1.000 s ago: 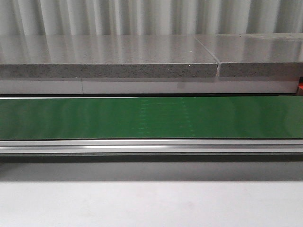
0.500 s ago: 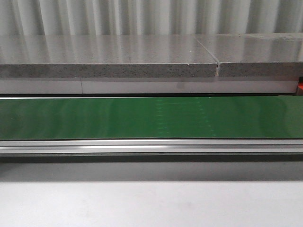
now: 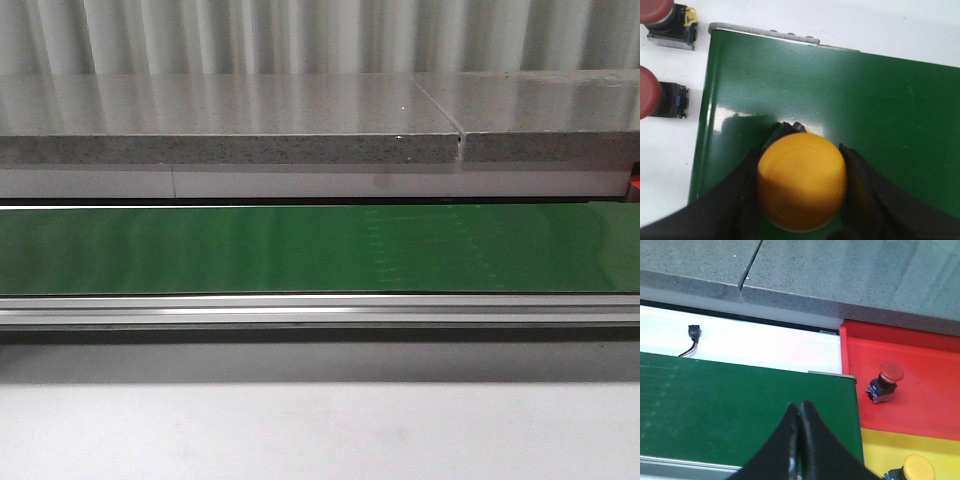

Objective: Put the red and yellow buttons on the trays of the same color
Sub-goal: 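Lower the yellow button onto the green belt and open the left gripper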

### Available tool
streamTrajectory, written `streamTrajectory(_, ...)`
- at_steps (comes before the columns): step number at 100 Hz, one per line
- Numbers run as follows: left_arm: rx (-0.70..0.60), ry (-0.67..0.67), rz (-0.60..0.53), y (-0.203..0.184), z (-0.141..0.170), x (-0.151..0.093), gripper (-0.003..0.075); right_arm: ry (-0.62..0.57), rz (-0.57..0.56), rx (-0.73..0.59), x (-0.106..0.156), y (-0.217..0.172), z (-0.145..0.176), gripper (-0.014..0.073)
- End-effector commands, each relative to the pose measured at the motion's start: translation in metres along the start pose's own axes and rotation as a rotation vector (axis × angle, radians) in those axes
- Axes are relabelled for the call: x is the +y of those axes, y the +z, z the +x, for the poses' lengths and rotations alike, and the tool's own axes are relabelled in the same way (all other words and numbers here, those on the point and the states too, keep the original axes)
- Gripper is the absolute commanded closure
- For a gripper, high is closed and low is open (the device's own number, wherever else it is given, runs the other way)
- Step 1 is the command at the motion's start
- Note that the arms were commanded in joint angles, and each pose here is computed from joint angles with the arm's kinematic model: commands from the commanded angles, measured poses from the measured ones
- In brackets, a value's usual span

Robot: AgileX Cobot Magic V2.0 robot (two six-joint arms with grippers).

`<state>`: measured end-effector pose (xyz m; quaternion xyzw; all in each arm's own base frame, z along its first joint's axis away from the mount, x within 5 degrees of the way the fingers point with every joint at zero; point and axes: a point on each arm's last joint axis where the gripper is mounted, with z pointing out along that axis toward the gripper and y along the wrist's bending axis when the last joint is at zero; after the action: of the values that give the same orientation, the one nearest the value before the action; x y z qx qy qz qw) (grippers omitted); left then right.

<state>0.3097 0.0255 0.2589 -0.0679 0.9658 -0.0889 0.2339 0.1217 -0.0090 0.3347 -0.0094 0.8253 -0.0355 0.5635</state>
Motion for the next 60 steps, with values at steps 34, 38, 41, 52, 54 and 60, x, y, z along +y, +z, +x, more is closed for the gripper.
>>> streamTrajectory(34, -0.049, 0.032, 0.02, -0.017, -0.01, -0.007, 0.0141, -0.006, 0.015, -0.102, -0.001, -0.005, -0.014, 0.0663)
streamTrajectory(38, -0.048, 0.038, 0.032, -0.021, -0.012, -0.009, 0.0141, -0.006, 0.015, -0.102, -0.001, -0.005, -0.014, 0.0663)
streamTrajectory(41, -0.045, 0.037, 0.039, -0.023, -0.013, -0.01, 0.0141, -0.006, 0.015, -0.102, -0.001, -0.005, -0.014, 0.0663)
streamTrajectory(52, -0.064, 0.052, 0.062, -0.036, -0.018, -0.015, 0.0141, -0.006, 0.015, -0.102, -0.001, -0.005, -0.014, 0.0663)
streamTrajectory(54, -0.073, 0.058, 0.066, -0.039, -0.018, -0.016, 0.0141, -0.006, 0.015, -0.102, -0.001, -0.005, -0.014, 0.0663)
streamTrajectory(60, -0.112, 0.061, 0.081, -0.048, -0.018, -0.019, 0.0141, -0.006, 0.015, -0.102, -0.001, -0.005, -0.014, 0.0663)
